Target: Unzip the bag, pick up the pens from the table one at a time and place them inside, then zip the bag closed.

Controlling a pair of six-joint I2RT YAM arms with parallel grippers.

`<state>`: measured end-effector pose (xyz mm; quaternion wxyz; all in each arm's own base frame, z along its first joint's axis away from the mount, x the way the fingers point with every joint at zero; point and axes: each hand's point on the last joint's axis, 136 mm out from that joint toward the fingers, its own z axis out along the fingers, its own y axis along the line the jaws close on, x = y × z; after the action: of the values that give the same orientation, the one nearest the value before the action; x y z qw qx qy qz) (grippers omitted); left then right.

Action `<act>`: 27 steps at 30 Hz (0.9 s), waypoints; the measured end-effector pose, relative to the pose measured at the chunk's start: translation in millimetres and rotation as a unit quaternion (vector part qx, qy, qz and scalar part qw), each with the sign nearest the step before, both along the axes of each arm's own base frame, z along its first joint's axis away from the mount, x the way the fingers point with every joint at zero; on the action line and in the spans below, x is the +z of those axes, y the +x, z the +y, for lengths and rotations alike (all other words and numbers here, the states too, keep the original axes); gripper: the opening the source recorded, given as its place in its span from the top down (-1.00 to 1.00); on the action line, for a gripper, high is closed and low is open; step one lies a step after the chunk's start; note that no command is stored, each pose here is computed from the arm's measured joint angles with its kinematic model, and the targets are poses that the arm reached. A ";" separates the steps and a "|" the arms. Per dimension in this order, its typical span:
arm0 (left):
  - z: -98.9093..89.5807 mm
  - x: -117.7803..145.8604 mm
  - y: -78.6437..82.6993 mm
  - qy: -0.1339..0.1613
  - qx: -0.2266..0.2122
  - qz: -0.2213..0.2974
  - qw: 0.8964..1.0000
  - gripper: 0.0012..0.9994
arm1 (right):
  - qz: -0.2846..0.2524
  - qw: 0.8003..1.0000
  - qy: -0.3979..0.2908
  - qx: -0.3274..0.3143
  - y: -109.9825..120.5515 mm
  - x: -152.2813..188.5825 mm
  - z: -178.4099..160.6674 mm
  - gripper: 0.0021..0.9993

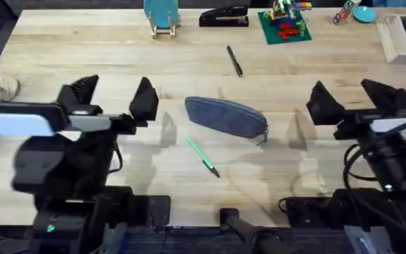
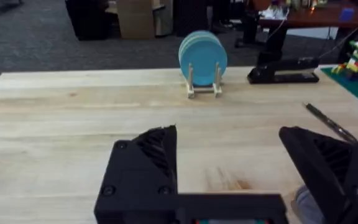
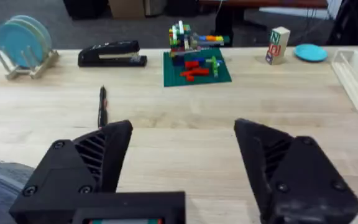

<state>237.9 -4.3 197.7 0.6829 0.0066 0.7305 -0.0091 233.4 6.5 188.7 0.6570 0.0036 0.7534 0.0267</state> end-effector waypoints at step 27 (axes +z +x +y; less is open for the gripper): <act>-82.6 91.0 63.3 0.090 -0.266 0.074 0.957 -0.99 | 0.174 0.984 0.021 0.044 36.8 99.2 16.9 -0.99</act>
<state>301.3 -86.8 288.7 0.5967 0.2615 0.7483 -0.1247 270.2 23.4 287.9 0.5140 -0.0114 0.8548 0.0704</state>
